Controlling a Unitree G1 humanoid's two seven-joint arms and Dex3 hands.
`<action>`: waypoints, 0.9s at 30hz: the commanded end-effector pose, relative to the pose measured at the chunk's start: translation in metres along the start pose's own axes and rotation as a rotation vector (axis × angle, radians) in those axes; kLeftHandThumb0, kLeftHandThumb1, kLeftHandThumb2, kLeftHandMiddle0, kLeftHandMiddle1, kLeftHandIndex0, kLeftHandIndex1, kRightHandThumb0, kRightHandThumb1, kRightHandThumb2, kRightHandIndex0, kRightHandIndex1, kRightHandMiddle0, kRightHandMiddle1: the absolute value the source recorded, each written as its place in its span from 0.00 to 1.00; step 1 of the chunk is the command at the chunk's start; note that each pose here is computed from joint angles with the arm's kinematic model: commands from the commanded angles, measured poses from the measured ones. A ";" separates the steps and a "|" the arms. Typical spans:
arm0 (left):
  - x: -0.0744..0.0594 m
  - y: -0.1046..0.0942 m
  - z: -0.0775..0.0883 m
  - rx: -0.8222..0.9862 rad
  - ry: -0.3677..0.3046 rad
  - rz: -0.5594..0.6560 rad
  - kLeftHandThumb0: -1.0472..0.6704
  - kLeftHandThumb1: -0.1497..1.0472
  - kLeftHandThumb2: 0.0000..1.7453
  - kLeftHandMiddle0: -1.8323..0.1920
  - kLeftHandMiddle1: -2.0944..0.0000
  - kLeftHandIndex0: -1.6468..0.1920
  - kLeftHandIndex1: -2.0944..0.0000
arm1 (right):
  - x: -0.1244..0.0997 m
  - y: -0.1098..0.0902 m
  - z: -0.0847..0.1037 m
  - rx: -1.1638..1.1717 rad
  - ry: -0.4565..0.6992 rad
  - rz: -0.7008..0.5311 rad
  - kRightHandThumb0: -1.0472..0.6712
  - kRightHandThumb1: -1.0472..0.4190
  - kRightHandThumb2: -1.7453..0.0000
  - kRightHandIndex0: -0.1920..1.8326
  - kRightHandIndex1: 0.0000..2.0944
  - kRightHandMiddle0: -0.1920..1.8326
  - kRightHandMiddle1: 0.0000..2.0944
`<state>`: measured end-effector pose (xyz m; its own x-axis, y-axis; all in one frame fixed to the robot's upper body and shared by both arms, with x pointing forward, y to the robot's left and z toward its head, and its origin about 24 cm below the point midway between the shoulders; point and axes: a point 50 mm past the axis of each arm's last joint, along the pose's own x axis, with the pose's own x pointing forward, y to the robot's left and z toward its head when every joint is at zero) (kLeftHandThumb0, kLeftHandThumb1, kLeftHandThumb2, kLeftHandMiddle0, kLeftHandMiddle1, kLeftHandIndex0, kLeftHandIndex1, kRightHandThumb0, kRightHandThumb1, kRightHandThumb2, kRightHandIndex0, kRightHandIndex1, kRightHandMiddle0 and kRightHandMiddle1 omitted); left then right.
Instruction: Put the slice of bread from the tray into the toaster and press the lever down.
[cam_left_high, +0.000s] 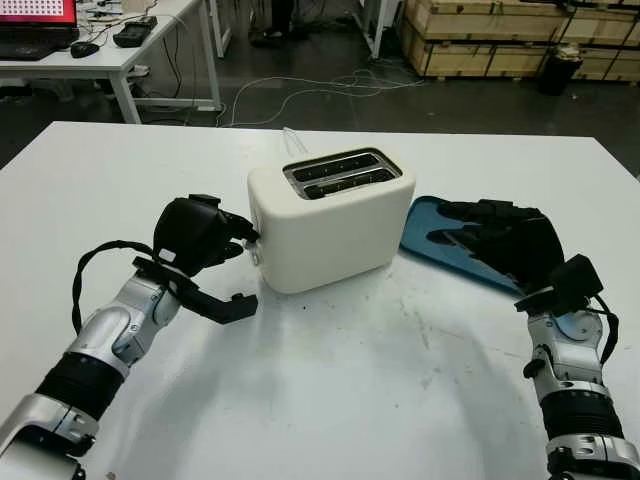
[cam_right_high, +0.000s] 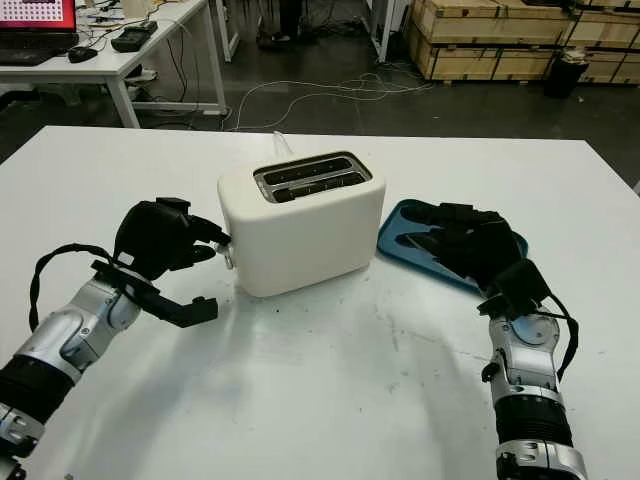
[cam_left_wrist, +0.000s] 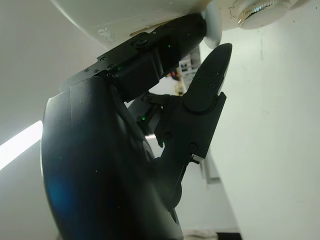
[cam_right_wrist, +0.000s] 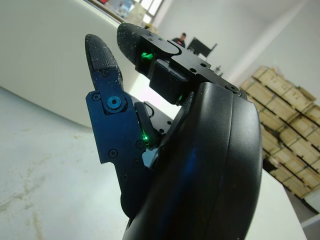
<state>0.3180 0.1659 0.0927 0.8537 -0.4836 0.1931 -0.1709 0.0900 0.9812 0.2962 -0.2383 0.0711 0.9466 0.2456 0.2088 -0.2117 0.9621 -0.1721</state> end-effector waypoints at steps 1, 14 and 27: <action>-0.010 -0.036 0.038 -0.033 -0.206 -0.219 0.47 0.74 0.00 0.44 0.28 0.16 0.98 | 0.002 0.001 0.000 0.000 0.011 -0.010 0.29 0.14 1.00 0.71 0.01 0.65 0.00; 0.027 0.016 0.024 0.105 -0.386 -0.112 0.43 0.67 0.00 0.36 0.46 0.11 0.98 | 0.001 0.001 -0.003 0.016 0.015 -0.017 0.30 0.14 1.00 0.72 0.02 0.65 0.00; 0.038 0.003 0.038 -0.039 -0.333 -0.104 0.46 0.66 0.01 0.38 0.36 0.10 0.99 | -0.002 0.001 -0.006 0.021 0.023 -0.026 0.29 0.14 1.00 0.72 0.01 0.65 0.00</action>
<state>0.3409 0.1612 0.1253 0.7286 -0.6800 0.0822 -0.1681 -0.0612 0.9839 0.2963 -0.2382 0.0681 0.9529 0.2256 0.2028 -0.1952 0.9677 -0.1592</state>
